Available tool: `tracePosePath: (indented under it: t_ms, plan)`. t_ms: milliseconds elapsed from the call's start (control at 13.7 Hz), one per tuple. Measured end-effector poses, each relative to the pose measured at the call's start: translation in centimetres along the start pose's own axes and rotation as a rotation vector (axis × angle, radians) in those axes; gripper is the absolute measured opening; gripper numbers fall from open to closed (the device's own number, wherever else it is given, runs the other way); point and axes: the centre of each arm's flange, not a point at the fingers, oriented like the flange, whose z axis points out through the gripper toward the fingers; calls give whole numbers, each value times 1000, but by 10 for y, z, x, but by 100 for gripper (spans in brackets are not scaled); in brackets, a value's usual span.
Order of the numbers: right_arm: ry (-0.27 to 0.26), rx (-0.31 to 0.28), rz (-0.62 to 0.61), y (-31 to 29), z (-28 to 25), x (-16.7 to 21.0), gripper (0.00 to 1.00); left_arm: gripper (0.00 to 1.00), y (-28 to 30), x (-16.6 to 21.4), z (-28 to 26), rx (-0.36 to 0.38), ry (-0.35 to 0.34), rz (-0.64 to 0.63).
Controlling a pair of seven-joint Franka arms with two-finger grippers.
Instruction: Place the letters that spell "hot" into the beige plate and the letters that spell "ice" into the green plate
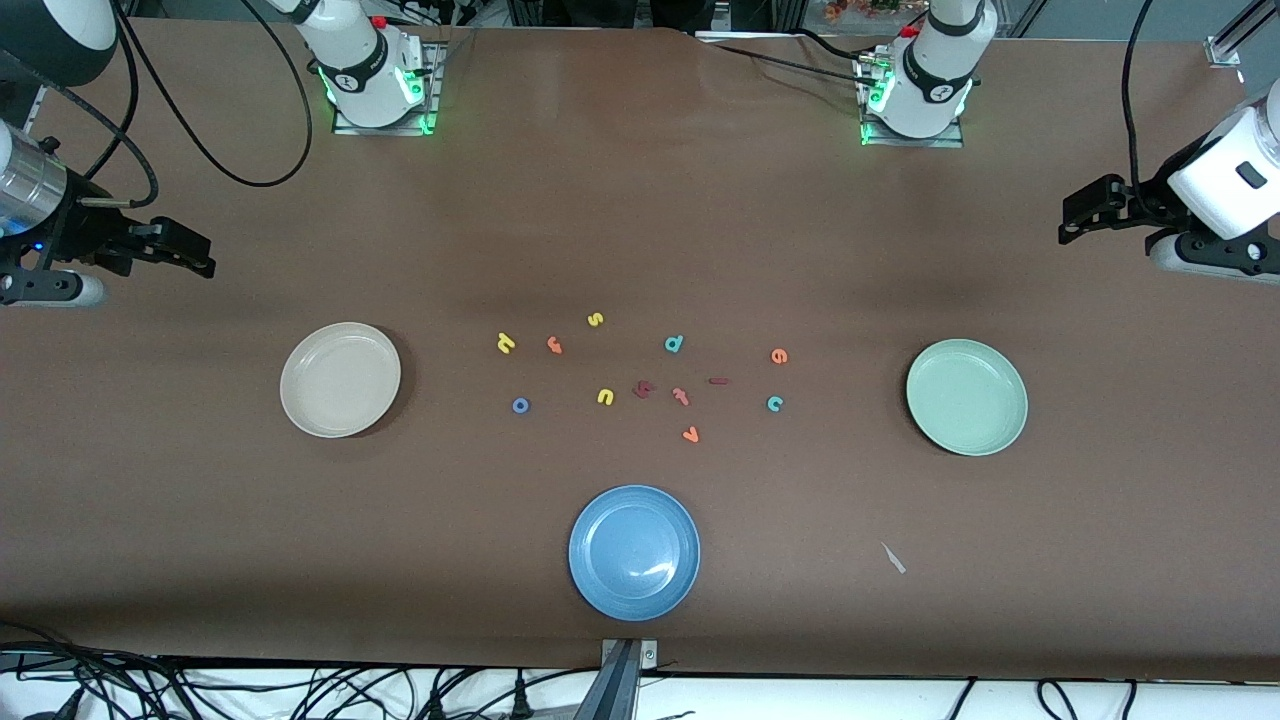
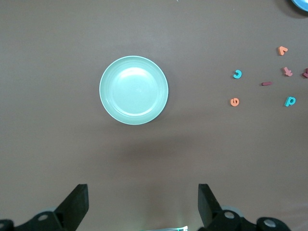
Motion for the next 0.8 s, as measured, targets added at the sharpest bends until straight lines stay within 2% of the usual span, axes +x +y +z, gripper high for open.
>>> tracePosePath:
  t_ms: [293, 805]
  plan:
    - [0, 0, 0, 0, 0, 0, 100, 100, -1, 0, -16, 3, 34, -1]
    - [0, 0, 0, 0, 0, 0, 100, 100, 0, 6, -11, 1, 25, 2]
